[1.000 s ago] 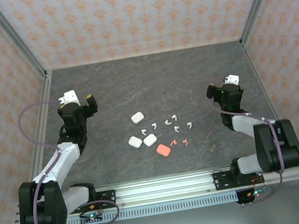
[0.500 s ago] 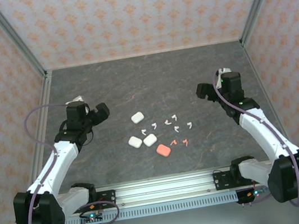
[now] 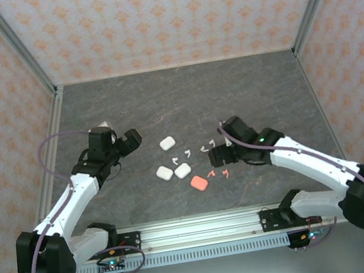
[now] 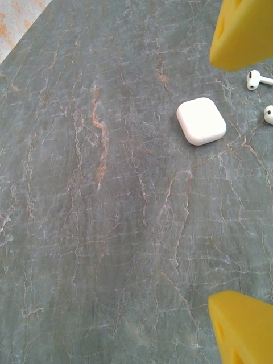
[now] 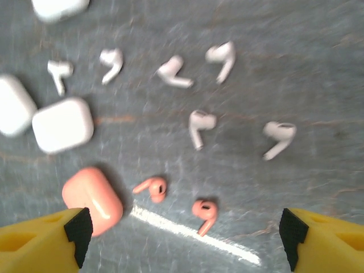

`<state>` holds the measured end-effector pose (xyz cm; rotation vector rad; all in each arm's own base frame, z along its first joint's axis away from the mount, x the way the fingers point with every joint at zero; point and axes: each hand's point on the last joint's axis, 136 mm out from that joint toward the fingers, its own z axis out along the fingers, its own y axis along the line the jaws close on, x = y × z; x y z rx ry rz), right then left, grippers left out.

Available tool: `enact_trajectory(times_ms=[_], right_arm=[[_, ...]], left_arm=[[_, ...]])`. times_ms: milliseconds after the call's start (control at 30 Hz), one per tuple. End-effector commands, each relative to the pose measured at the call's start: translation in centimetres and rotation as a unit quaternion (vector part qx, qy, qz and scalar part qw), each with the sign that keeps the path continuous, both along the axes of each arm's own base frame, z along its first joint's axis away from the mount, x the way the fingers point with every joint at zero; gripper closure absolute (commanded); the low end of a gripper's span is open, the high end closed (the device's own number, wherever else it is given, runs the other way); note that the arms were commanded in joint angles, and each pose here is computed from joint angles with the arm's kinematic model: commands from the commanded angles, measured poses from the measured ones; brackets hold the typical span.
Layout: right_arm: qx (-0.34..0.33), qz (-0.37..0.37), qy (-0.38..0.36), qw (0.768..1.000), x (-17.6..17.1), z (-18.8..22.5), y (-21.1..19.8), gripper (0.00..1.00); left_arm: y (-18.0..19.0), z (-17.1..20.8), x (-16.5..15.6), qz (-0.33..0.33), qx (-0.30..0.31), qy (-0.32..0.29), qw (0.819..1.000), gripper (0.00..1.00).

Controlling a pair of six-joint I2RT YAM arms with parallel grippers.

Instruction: Insert the wireless bluetooth earbuds into the charging case

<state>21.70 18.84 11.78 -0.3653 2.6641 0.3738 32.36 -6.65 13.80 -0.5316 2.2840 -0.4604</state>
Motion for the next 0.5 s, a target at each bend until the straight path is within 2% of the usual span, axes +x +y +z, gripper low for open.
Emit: enact_trajectory(times_ms=[0, 233, 467], right_arm=[[-0.054, 0.021, 0.005, 0.998, -0.8, -0.9, 1.6, 0.14], [-0.114, 0.115, 0.016, 0.987, -2.7, -3.6, 7.2, 0.16], [-0.148, 0.158, 0.038, 0.975, -4.1, -6.0, 9.1, 0.22]], left_arm=[[-0.2, 0.7, 0.6, 0.007, -0.008, -0.013, 1.000, 0.00], [0.0, 0.4, 0.3, 0.012, -0.002, -0.005, 1.000, 0.00], [0.4, 0.4, -0.1, 0.016, 0.006, -0.003, 1.000, 0.00]])
